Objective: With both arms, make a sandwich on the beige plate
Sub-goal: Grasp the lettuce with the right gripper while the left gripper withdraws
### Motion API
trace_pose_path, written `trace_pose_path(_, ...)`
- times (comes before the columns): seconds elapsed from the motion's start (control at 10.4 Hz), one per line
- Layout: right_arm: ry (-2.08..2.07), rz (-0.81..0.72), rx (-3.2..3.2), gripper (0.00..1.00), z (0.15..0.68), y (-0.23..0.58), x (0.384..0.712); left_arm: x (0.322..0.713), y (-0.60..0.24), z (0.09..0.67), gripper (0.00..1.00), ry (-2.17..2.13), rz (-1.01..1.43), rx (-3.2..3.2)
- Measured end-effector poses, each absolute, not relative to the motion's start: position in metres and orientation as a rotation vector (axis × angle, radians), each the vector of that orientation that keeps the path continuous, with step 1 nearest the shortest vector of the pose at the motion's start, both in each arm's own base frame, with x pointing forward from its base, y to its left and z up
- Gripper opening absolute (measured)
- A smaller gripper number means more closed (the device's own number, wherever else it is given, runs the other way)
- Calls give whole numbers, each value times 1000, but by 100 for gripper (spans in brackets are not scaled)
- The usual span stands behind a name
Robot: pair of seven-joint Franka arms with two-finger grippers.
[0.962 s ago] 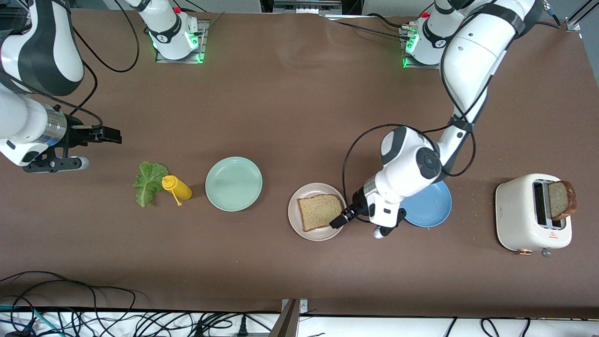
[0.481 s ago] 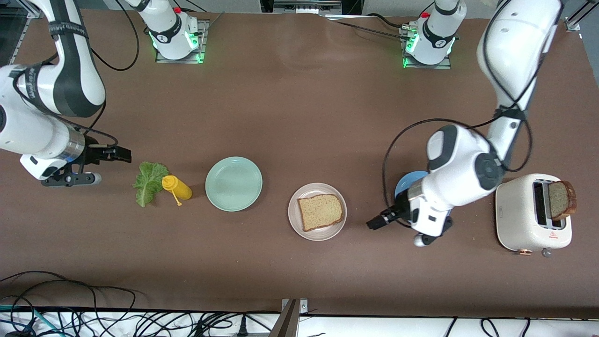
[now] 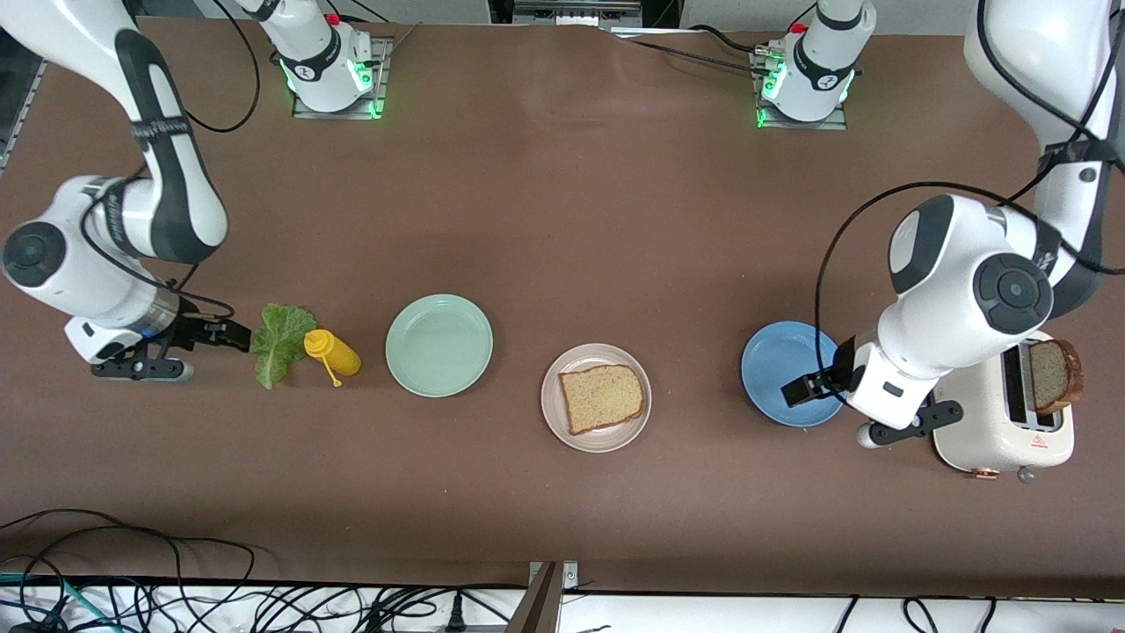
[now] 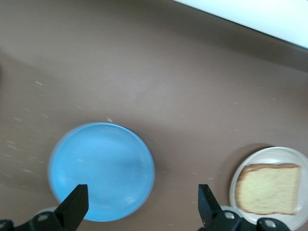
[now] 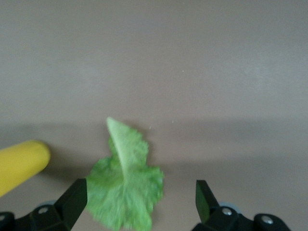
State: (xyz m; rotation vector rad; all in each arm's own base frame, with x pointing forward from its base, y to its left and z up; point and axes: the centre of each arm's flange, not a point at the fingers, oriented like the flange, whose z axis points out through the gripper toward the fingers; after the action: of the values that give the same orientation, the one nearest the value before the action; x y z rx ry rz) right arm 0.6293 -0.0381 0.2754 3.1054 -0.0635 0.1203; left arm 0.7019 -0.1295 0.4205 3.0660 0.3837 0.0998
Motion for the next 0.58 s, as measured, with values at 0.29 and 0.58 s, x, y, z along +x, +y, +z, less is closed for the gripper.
trace_pose_path(0.29, -170, 104, 3111, 100, 233, -23, 624, 697, -96, 451, 100, 260, 114, 3125)
trace_pose_path(0.58, -165, 169, 3111, 100, 209, -17, 627, 697, -74, 462, 100, 268, 120, 3131)
